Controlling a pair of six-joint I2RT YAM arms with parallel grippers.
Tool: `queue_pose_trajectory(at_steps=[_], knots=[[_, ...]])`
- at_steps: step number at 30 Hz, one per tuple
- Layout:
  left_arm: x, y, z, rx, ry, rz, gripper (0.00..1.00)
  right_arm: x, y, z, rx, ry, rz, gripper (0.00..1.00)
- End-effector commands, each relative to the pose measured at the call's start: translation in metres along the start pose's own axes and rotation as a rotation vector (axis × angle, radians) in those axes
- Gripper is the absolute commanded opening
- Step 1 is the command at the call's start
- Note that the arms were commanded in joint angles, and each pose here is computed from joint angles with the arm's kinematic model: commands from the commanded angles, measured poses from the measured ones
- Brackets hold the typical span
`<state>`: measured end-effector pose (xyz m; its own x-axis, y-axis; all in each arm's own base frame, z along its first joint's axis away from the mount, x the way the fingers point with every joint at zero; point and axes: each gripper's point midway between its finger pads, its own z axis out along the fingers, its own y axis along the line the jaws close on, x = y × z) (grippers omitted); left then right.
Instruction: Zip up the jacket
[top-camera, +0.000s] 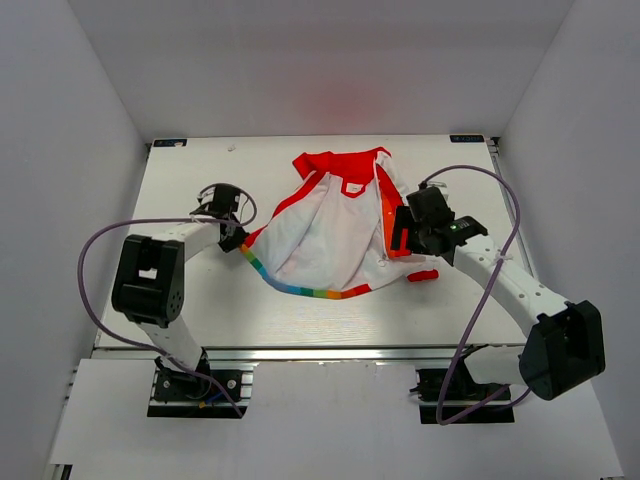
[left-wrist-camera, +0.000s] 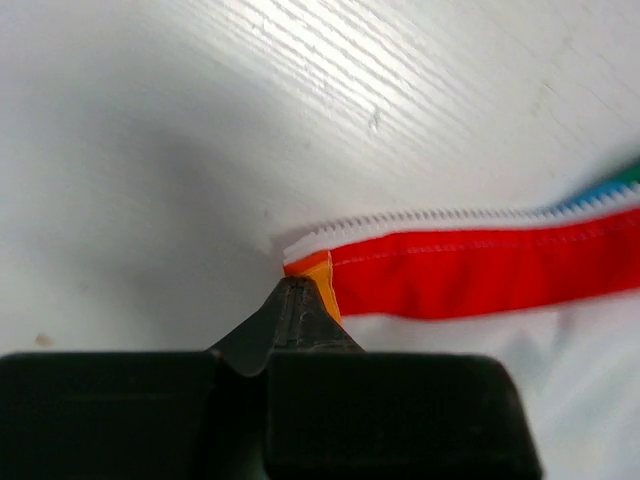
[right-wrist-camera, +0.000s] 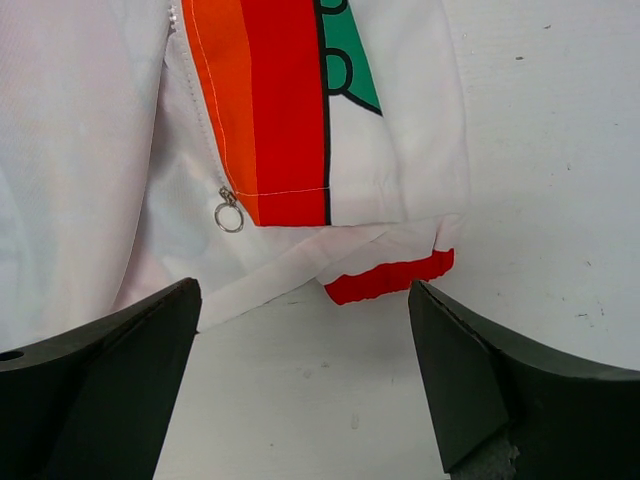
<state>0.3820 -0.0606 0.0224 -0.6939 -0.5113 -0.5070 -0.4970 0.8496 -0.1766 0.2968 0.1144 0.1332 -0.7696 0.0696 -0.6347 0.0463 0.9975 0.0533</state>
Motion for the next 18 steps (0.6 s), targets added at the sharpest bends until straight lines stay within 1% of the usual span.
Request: queue_pose_trajectory(at_steps=[1,2,3,5,6,7,8,9,10,11,12,13,14,15,17,18], knots=[[-0.029,-0.029,-0.058,0.134,-0.131,0.050,0.00,-0.003,-0.007,-0.006,0.029,-0.021,0.027,0.89],[-0.042,-0.030,-0.073,0.116,-0.213,0.067,0.00,0.001,-0.006,-0.005,0.025,-0.015,0.027,0.89],[-0.056,-0.041,-0.101,0.157,-0.291,0.066,0.00,0.001,-0.005,-0.006,0.012,-0.018,0.028,0.89],[-0.051,-0.063,-0.131,0.217,-0.344,0.125,0.00,0.005,-0.003,-0.005,-0.005,-0.014,0.017,0.89],[-0.041,-0.080,-0.147,0.267,-0.354,0.161,0.00,0.005,-0.004,-0.005,-0.008,-0.015,0.013,0.89],[-0.037,-0.087,-0.161,0.298,-0.373,0.182,0.00,0.007,-0.004,-0.005,-0.006,-0.012,0.012,0.89],[-0.028,-0.093,-0.168,0.302,-0.378,0.221,0.00,0.007,-0.006,-0.005,0.000,-0.014,0.012,0.89],[-0.023,-0.094,-0.171,0.271,-0.400,0.248,0.00,0.009,-0.007,-0.006,0.006,-0.008,0.011,0.89],[-0.001,-0.114,-0.180,0.303,-0.381,0.318,0.00,0.010,-0.008,-0.006,0.009,-0.008,0.012,0.89],[0.017,-0.116,-0.181,0.295,-0.350,0.376,0.00,0.010,-0.010,-0.006,0.013,-0.008,0.016,0.87],[0.045,-0.128,-0.187,0.326,-0.328,0.454,0.00,0.012,-0.011,-0.006,0.016,-0.006,0.016,0.87],[0.059,-0.130,-0.187,0.321,-0.316,0.494,0.00,0.011,-0.011,-0.006,0.016,-0.009,0.020,0.87],[0.077,-0.122,-0.178,0.271,-0.273,0.509,0.00,0.010,-0.012,-0.006,0.018,-0.009,0.022,0.87],[0.086,-0.117,-0.174,0.248,-0.248,0.508,0.00,0.010,-0.012,-0.006,0.019,-0.008,0.021,0.87],[0.088,-0.100,-0.163,0.165,-0.231,0.458,0.00,0.010,-0.011,-0.005,0.012,-0.006,0.017,0.87],[0.082,-0.094,-0.160,0.132,-0.245,0.441,0.06,0.012,-0.010,-0.005,0.007,0.002,0.013,0.87]])
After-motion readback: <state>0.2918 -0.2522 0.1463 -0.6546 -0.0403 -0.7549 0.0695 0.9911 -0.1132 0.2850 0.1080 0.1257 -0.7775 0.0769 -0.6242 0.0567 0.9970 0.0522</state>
